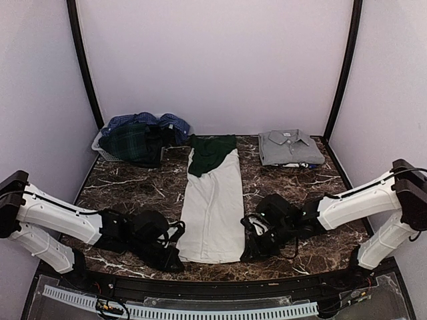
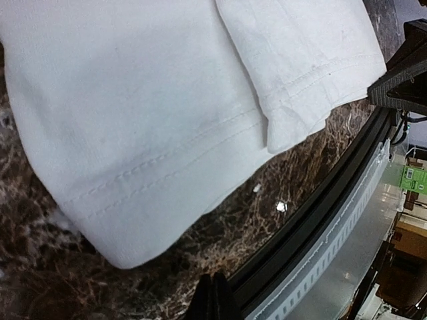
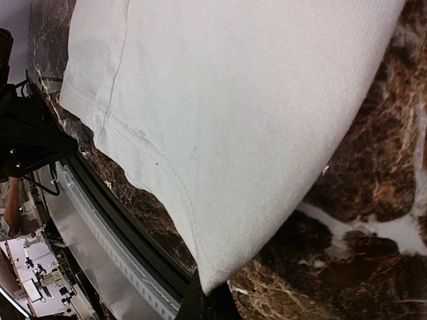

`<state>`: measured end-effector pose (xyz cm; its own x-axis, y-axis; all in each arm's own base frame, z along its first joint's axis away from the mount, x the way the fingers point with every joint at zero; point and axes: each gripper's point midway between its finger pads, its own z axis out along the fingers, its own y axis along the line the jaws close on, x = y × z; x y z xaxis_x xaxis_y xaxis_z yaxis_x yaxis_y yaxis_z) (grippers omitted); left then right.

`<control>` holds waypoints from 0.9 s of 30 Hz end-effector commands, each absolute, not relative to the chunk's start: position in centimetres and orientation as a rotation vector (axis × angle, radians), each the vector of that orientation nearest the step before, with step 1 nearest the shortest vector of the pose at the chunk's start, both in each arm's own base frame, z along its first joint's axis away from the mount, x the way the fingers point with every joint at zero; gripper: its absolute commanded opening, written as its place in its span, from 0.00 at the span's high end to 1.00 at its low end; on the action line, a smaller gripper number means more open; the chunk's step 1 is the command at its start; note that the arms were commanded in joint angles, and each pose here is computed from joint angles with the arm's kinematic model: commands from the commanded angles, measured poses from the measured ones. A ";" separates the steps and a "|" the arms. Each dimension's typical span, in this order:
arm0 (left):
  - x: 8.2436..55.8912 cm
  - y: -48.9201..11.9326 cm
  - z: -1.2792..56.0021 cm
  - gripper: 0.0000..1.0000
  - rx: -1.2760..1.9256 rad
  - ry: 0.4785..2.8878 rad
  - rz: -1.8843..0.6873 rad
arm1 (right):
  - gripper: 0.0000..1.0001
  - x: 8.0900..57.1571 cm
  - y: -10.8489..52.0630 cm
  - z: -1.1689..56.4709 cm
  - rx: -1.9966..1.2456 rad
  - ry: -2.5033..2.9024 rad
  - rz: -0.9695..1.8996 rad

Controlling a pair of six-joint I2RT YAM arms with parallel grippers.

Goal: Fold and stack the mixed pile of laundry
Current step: Pick up the rectangle-folded T-shirt from the center of the board.

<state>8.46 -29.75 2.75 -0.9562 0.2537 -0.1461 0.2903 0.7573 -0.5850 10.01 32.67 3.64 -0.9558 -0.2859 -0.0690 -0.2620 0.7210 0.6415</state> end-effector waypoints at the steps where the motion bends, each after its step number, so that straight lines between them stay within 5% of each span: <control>1: 7.0 -28.3 3.0 1.00 0.387 2.923 -0.924 | 1.00 7.8 32.1 4.1 0.456 -2.855 -1.062; 5: 8.4 -26.4 3.5 0.73 0.277 2.857 -0.836 | 1.00 7.9 31.4 3.6 0.454 -2.886 -1.016; 9: 9.6 -26.2 4.4 0.57 0.221 2.795 -0.827 | 1.00 7.8 31.3 3.2 0.441 -2.877 -1.009; 27: 10.3 -29.9 1.5 0.56 0.240 2.821 -0.891 | 1.00 7.7 31.2 3.0 0.434 -2.873 -1.012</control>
